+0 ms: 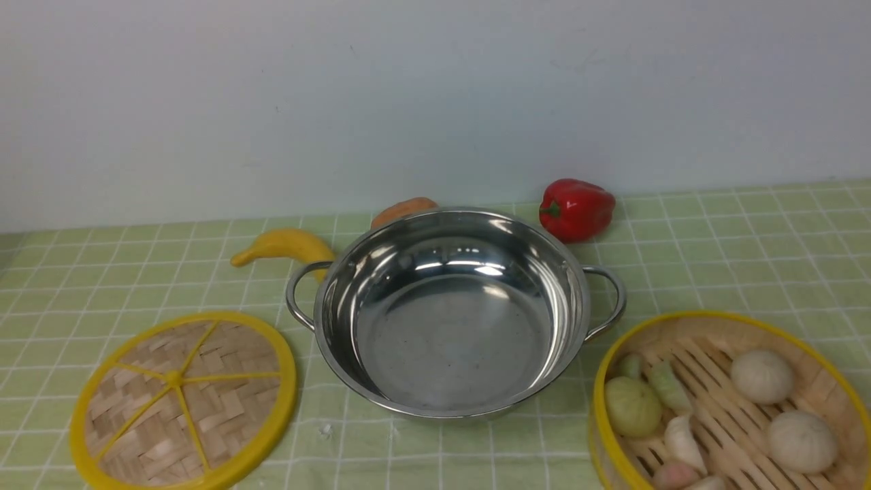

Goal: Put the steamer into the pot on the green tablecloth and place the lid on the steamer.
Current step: 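Reach for and grasp the rim of the bamboo steamer holding the buns with the right gripper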

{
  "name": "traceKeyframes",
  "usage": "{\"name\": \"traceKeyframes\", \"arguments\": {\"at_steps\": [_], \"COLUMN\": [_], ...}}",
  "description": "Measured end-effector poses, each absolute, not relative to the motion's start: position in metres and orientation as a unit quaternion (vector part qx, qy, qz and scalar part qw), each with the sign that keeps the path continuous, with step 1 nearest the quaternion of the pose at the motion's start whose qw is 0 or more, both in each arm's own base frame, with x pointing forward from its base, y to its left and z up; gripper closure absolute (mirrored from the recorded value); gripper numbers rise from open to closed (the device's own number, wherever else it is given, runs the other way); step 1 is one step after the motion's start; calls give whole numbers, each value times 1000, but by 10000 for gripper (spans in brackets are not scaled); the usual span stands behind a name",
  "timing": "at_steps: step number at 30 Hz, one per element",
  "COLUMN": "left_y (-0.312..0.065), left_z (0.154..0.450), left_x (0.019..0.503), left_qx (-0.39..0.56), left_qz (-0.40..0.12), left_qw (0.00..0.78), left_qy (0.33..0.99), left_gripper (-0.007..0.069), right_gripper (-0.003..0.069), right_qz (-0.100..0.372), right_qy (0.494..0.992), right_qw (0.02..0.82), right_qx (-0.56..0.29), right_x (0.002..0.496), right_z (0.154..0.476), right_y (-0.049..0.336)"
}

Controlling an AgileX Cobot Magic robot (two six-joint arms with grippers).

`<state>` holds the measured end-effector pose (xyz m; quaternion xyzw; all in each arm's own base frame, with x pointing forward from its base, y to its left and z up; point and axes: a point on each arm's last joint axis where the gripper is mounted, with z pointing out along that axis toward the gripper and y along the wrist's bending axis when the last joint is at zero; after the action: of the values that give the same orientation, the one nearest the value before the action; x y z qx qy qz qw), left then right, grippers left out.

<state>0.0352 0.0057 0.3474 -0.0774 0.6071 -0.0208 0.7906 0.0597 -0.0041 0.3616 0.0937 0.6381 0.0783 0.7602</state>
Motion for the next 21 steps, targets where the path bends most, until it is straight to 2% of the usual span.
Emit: {"name": "traceKeyframes", "arguments": {"at_steps": [2, 3, 4, 6, 7, 8, 9, 12, 21], "left_y": [9, 9, 10, 10, 10, 11, 11, 11, 3], "left_z": [333, 332, 319, 310, 308, 302, 301, 292, 275], "left_x": [51, 53, 64, 72, 74, 83, 84, 96, 109], "left_qx": [-115, -118, -141, -154, -160, -161, -161, -170, -210], "left_qz": [-28, -29, -36, -38, -30, -36, -36, -37, -97], "left_qw": [710, 702, 640, 591, 587, 550, 547, 501, 410], "left_qy": [694, 701, 755, 791, 793, 818, 820, 848, 882], "left_gripper": [382, 382, 382, 382, 382, 382, 382, 382, 382], "right_gripper": [417, 417, 417, 417, 417, 417, 417, 417, 417], "right_qz": [53, 62, 61, 62, 62, 71, 73, 77, 79], "right_qy": [705, 714, 755, 797, 797, 835, 836, 880, 944], "right_qw": [695, 686, 636, 576, 576, 510, 507, 421, 294], "right_qx": [132, 127, 148, 171, 171, 194, 195, 207, 128], "right_x": [75, 76, 88, 96, 98, 104, 105, 112, 143], "right_z": [358, 356, 350, 339, 339, 326, 326, 309, 280], "right_y": [-8, -8, -9, -9, -8, -7, -7, -3, 7]}}
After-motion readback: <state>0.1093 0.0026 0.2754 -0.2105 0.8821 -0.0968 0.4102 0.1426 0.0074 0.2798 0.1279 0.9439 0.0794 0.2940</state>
